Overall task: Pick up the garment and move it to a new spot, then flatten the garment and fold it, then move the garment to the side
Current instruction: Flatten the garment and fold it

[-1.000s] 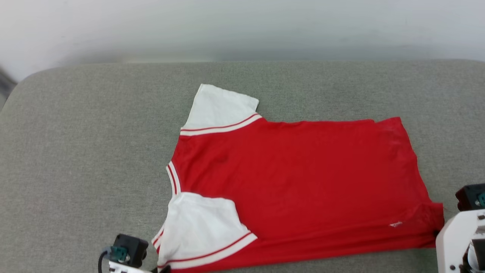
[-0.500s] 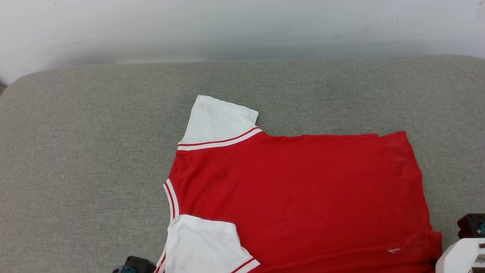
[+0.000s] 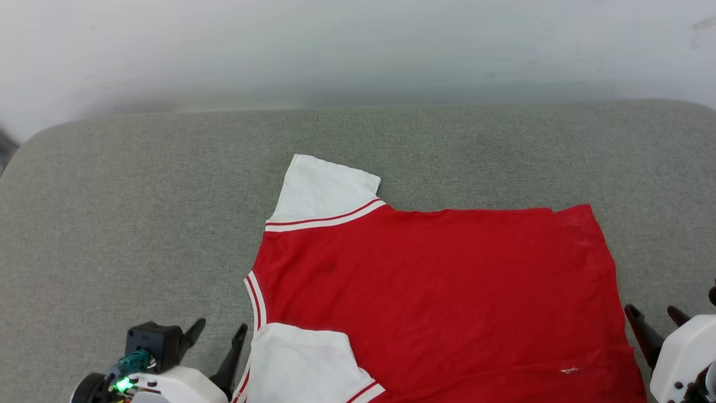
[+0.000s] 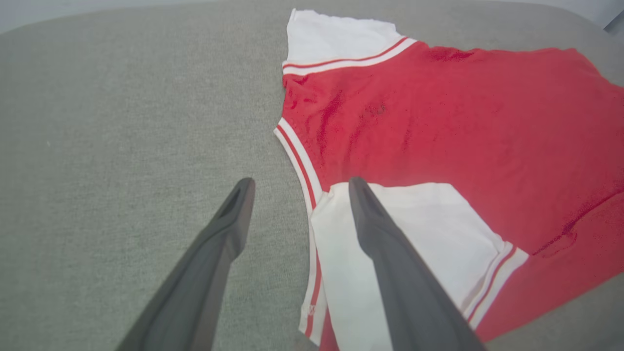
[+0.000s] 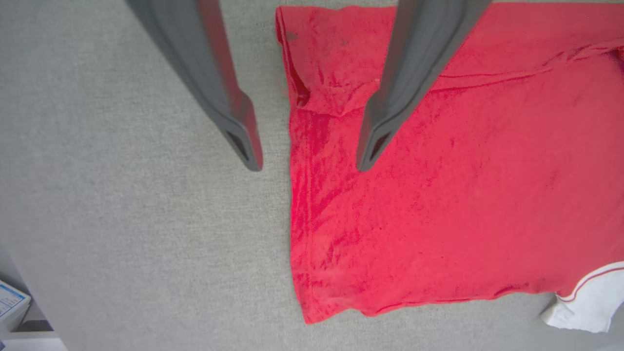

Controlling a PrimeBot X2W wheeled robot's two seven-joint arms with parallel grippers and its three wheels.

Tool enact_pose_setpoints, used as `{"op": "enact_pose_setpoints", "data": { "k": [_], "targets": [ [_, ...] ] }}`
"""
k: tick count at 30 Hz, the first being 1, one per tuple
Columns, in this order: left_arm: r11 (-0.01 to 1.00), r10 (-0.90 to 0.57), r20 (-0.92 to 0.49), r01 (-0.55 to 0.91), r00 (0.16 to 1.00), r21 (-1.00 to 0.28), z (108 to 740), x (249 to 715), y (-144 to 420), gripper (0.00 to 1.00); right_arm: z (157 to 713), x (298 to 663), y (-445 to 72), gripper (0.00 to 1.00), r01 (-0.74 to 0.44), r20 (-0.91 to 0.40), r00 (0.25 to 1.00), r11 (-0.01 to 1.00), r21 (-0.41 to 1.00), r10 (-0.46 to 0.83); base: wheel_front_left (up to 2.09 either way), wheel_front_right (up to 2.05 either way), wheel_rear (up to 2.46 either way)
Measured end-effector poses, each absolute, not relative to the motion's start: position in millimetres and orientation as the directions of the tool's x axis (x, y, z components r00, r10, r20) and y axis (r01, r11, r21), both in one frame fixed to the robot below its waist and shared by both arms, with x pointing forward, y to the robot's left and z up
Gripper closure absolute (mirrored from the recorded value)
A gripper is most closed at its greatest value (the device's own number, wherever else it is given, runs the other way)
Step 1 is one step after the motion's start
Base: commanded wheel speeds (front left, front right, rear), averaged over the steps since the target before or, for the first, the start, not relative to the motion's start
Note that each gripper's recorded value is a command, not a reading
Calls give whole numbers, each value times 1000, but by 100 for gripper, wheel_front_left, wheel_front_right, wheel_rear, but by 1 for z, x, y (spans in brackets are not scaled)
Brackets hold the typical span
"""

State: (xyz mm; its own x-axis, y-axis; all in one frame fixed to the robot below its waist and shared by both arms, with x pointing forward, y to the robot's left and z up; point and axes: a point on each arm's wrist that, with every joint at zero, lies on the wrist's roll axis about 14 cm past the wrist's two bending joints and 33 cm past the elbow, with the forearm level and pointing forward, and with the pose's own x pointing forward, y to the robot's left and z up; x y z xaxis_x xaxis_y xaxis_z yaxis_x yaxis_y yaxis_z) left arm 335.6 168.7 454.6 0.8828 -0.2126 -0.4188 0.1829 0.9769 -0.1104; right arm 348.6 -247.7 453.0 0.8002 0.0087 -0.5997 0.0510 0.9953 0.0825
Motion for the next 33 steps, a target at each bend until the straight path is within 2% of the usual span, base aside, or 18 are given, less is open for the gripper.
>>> {"op": "enact_pose_setpoints", "data": {
  "k": [4,7,8,14,18,25,29,33],
  "targets": [
    [978,-207,-204,196,957,-75,494,356,168,0,490,369,-236,0,-4,-414,909,995,95,43,0,0,0],
    [973,-218,-33,214,976,-80,523,365,165,0,513,377,-229,0,-41,-282,957,996,85,64,0,0,0],
    [976,-195,68,200,978,-81,541,374,168,0,534,383,-227,0,-52,-157,985,995,81,65,0,0,0],
    [978,-183,189,199,965,-66,568,382,165,0,558,385,-216,0,-77,23,997,989,125,75,0,0,0],
    [980,-171,226,189,959,-63,574,386,165,0,567,385,-210,0,-96,100,992,986,140,82,0,0,0],
    [971,-209,207,228,956,-74,559,394,157,0,555,387,-211,0,-95,100,992,987,132,82,0,0,0],
    [957,-267,189,282,945,-61,552,411,149,0,554,393,-214,0,-87,101,992,989,122,75,0,0,0],
    [926,-375,103,378,921,-11,545,444,136,0,549,399,-219,0,-70,88,994,992,105,61,0,0,0]
  ]
}}
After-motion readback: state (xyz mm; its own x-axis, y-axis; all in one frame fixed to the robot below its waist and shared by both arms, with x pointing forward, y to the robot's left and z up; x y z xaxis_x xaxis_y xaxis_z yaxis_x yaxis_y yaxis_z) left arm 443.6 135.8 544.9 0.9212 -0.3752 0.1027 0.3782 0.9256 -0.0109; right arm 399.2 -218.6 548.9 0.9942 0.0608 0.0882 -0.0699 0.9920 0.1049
